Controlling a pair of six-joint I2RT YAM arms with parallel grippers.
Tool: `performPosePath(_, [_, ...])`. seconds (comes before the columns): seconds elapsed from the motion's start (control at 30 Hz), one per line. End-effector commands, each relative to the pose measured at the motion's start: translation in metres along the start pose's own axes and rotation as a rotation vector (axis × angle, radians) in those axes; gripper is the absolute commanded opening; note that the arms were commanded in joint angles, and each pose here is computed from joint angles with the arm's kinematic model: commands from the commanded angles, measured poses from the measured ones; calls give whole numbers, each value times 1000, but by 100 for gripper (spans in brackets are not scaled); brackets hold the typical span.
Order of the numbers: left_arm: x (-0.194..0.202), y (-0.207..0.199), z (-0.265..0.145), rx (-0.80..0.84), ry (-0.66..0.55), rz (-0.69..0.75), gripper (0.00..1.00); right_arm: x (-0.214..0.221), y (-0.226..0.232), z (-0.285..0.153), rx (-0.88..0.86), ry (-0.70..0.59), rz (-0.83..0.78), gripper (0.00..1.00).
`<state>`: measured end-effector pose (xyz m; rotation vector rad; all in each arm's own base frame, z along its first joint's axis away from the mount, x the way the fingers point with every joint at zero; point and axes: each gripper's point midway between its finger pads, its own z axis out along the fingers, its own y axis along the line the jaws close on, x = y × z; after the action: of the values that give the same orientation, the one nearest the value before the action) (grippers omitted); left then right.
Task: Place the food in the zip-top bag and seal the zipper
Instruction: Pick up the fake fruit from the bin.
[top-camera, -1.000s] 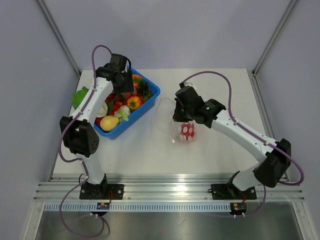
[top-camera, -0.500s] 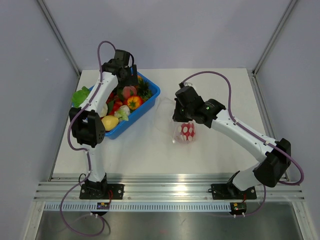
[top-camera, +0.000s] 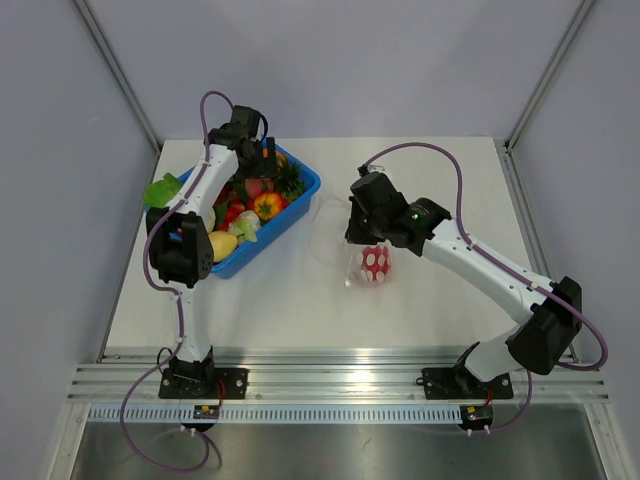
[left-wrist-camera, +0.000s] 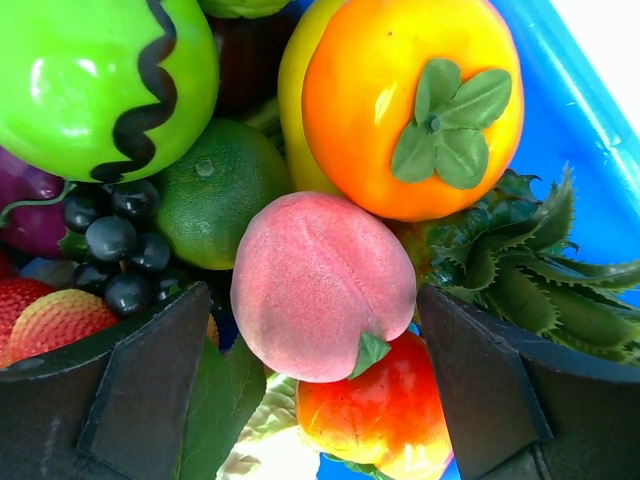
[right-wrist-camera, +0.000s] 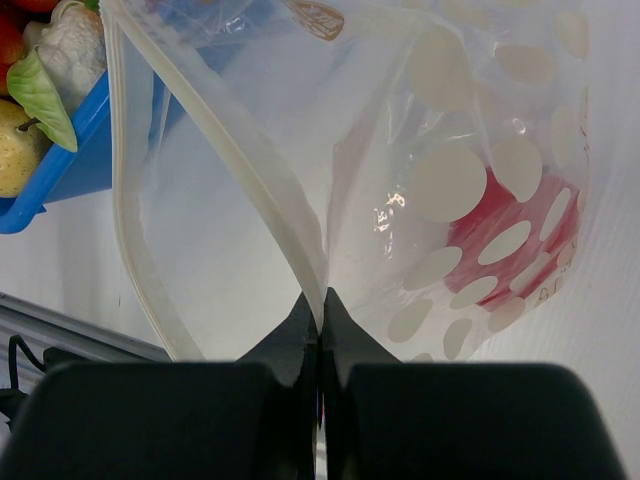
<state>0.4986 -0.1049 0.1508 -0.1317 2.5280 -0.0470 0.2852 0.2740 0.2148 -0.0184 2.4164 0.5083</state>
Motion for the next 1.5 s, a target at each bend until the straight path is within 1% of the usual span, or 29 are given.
performPosePath(0.0, [2, -7, 6, 48, 15, -17, 88, -11, 8, -5, -29, -32, 7, 2])
performPosePath(0.03, [4, -8, 6, 50, 22, -17, 88, -10, 8, -5, -30, -30, 7, 2])
performPosePath(0.13, [11, -8, 4, 56, 49, -20, 94, -11, 9, -4, -33, -31, 7, 2])
performPosePath(0.2, [16, -8, 3, 62, 53, -21, 95, -12, 11, -5, -39, -32, 8, 2])
performPosePath(0.27, [20, -7, 5, 60, 59, -21, 93, -12, 11, -4, -39, -30, 6, 2])
performPosePath(0.3, [21, -6, 7, 57, 64, -20, 91, -11, 12, -4, -42, -28, 6, 2])
performPosePath(0.33, [22, -5, 8, 52, 68, -20, 85, -11, 11, -4, -42, -25, 6, 2])
performPosePath(0.4, [23, -4, 8, 45, 70, -16, 77, -12, 12, -4, -46, -28, 5, 2])
performPosePath(0.43, [24, -4, 8, 44, 70, -18, 70, -12, 12, -4, -44, -28, 3, 2])
performPosePath(0.53, [18, -2, 1, 39, 48, -21, 66, -12, 12, -4, -46, -30, 7, 2])
performPosePath(0.57, [15, -2, -3, 37, 36, -22, 62, -12, 12, -4, -44, -30, 6, 2])
performPosePath(0.67, [1, 3, -23, 17, -21, -29, 57, -11, 12, -4, -45, -27, 6, 2])
performPosePath(0.97, [-39, 10, -100, 26, -209, -47, 49, -12, 14, -4, -51, -30, 10, 2])
performPosePath(1.07, [-42, 10, -115, 42, -229, -46, 47, -12, 15, -3, -57, -29, 10, 1])
performPosePath(1.1, [-43, 9, -123, 51, -240, -44, 45, -12, 15, -3, -56, -28, 12, 1])
performPosePath(1.27, [-32, 0, -151, 145, -251, -34, 41, -14, 16, -2, -58, -33, 8, 2])
performPosePath(1.3, [-26, 0, -158, 159, -252, -31, 40, -14, 17, 0, -58, -30, 5, 2])
performPosePath(1.33, [-23, -1, -163, 174, -251, -26, 37, -14, 17, 1, -59, -31, 3, 2])
performPosePath(1.47, [1, -15, -181, 288, -217, -4, 33, -20, 23, 7, -63, -36, -8, 2])
